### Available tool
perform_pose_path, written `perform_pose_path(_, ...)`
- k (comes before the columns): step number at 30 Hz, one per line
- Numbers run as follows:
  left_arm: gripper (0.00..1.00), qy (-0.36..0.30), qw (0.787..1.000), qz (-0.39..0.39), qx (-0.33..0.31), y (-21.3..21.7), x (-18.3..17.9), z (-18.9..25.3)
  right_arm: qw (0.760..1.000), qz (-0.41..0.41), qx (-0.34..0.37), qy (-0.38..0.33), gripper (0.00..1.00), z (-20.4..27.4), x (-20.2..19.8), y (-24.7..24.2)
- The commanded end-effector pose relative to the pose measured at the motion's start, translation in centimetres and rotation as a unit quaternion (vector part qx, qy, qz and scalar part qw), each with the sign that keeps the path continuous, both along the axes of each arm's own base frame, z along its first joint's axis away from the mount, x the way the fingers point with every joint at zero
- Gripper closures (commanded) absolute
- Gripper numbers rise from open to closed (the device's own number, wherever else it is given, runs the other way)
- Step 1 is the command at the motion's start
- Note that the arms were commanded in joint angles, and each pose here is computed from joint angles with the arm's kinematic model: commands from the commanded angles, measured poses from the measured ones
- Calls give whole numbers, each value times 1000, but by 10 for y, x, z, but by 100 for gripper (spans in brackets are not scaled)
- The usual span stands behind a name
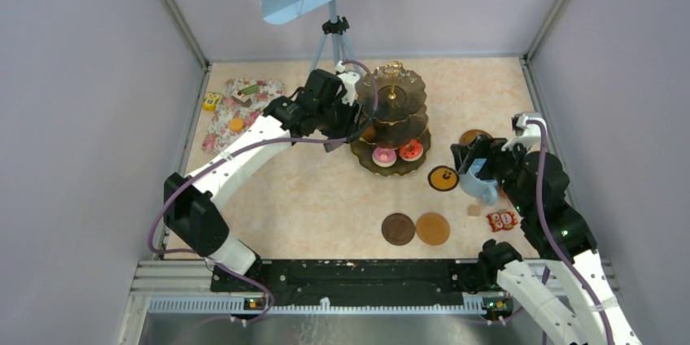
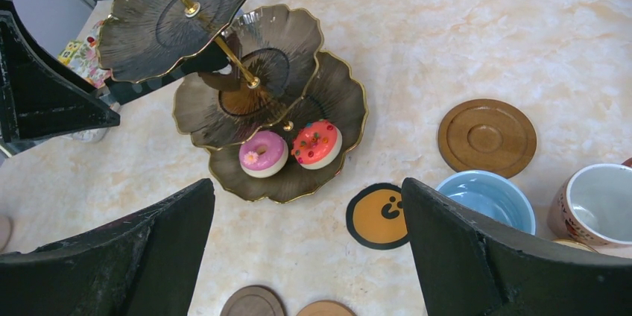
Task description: Serve the afternoon tea
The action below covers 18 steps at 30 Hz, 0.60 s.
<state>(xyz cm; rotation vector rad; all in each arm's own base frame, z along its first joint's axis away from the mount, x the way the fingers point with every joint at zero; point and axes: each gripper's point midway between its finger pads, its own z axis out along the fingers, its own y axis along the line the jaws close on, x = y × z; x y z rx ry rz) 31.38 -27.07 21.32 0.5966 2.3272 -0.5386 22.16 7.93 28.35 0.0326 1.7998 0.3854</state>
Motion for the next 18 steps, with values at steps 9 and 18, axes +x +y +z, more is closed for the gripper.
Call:
perform_pose_path(9,44,-51,998,-11,-21,-1,2,41,1000,2,13,-25,7,22,-2,1)
perform_pose_path(18,49,-54,998,5,18,42,-34,43,1000,8,15,-25,6,19,0,4)
